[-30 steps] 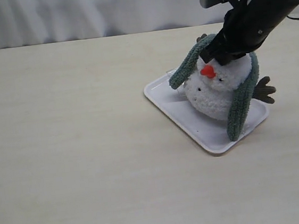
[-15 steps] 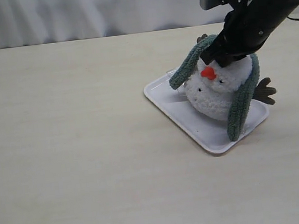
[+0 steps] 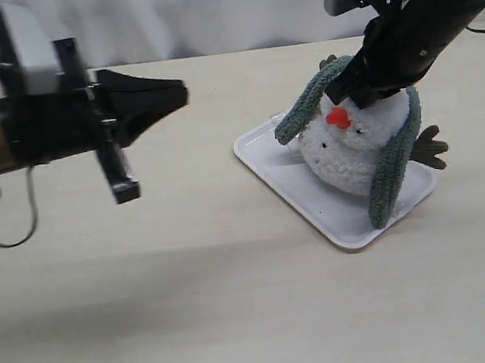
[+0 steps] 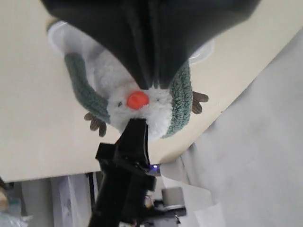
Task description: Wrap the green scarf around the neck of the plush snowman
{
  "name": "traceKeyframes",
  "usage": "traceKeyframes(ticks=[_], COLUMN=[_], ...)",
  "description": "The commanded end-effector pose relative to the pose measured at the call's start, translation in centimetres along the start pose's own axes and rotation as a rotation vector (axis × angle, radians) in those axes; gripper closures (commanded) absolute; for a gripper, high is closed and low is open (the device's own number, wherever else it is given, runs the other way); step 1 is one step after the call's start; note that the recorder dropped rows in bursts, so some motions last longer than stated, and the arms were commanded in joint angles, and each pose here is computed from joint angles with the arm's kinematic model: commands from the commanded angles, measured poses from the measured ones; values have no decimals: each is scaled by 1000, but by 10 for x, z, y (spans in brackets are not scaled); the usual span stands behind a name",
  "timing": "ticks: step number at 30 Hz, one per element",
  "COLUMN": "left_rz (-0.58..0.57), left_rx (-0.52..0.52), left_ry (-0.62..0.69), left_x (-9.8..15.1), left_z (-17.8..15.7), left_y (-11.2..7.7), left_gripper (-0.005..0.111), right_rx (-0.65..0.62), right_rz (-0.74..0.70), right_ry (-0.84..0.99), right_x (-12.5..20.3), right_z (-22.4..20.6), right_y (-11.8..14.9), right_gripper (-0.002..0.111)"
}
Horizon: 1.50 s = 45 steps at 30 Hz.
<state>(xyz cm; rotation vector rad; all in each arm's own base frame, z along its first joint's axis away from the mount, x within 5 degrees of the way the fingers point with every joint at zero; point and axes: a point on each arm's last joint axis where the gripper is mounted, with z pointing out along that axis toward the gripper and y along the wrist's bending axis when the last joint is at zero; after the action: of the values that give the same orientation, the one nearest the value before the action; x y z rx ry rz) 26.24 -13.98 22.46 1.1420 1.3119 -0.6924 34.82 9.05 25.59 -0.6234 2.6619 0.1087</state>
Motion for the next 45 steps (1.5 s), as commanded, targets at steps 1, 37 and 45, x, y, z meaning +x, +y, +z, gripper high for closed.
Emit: traceKeyframes(ticks=[1, 37, 45], left_rz=[213, -58, -46], left_rx=[64, 99, 94], left_ry=[49, 139, 150], left_x=[31, 133, 134], left_z=[61, 187, 189], left_y=[16, 49, 48], left_gripper=[91, 46, 46], right_rx=[19, -42, -65], right_rz=[-33, -109, -264], right_ry=[46, 47, 115], right_x=[6, 6, 6], right_z=[5, 5, 21], right_y=[-2, 4, 33], right_gripper=[104, 104, 104])
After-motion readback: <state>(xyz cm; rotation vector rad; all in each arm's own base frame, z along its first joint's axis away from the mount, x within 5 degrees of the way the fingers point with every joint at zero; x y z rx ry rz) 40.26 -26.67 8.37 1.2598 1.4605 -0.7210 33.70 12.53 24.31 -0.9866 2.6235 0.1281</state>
